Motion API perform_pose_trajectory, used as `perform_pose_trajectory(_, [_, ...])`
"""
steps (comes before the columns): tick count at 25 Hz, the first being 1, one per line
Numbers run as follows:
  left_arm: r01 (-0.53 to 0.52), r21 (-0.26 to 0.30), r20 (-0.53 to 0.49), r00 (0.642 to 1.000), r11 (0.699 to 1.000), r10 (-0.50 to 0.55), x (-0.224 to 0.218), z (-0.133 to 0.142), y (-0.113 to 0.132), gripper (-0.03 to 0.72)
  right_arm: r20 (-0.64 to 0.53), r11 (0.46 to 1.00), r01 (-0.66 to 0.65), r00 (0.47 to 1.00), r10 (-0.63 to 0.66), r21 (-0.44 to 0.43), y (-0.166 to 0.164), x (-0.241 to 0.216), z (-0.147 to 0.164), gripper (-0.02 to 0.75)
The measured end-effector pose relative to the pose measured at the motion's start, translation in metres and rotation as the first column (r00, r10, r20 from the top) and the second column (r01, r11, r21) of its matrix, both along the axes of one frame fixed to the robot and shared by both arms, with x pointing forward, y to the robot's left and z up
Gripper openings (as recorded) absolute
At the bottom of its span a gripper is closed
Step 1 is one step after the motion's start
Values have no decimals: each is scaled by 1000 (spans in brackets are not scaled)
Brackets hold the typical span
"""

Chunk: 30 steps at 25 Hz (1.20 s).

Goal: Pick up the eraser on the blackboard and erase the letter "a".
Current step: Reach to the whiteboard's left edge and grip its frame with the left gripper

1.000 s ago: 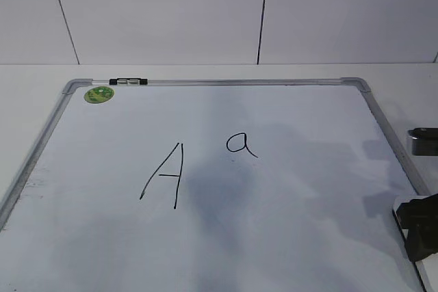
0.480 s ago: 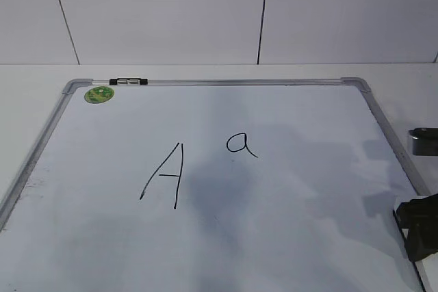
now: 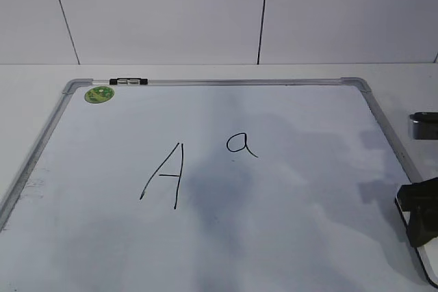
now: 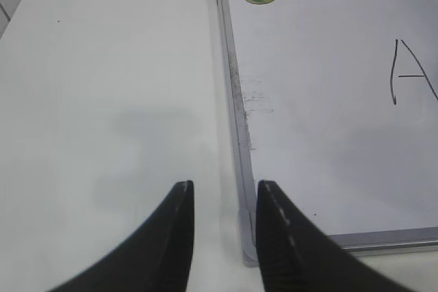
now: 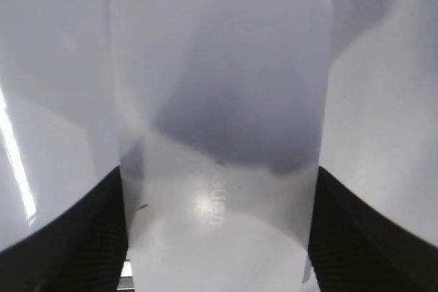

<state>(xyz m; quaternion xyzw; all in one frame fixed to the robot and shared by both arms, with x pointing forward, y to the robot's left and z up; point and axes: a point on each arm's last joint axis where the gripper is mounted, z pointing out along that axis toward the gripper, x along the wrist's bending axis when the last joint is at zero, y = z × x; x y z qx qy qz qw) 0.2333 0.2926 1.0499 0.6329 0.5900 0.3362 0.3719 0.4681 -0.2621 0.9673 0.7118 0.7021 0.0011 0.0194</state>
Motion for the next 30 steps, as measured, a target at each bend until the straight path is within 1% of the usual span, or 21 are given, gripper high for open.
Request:
perform_pose_trajectory(3, [0, 0, 0, 1000, 1000, 0, 0, 0, 0, 235, 13, 1000, 3, 1000, -3, 5, 1, 2, 6, 561])
perform_pose_trajectory(6, [0, 0, 0, 1000, 1000, 0, 0, 0, 0, 235, 14, 999, 0, 1000, -1, 34, 5, 5, 12, 561])
perform_pose_trajectory(8, [0, 0, 0, 1000, 1000, 0, 0, 0, 0, 235, 32, 999, -34, 999, 33, 36, 10, 8, 18, 561])
perform_pose_trajectory(14, [0, 0, 0, 1000, 1000, 0, 0, 0, 0, 235, 93, 988, -151, 985, 146, 45, 42, 19, 41, 560])
perform_pose_trajectory(24, [0, 0, 0, 1000, 1000, 0, 0, 0, 0, 235, 61, 964, -264, 963, 262, 21, 79, 38, 50, 560])
perform_pose_trajectory(30, [0, 0, 0, 1000, 1000, 0, 0, 0, 0, 235, 19, 931, -364, 931, 365, -16, 110, 41, 50, 560])
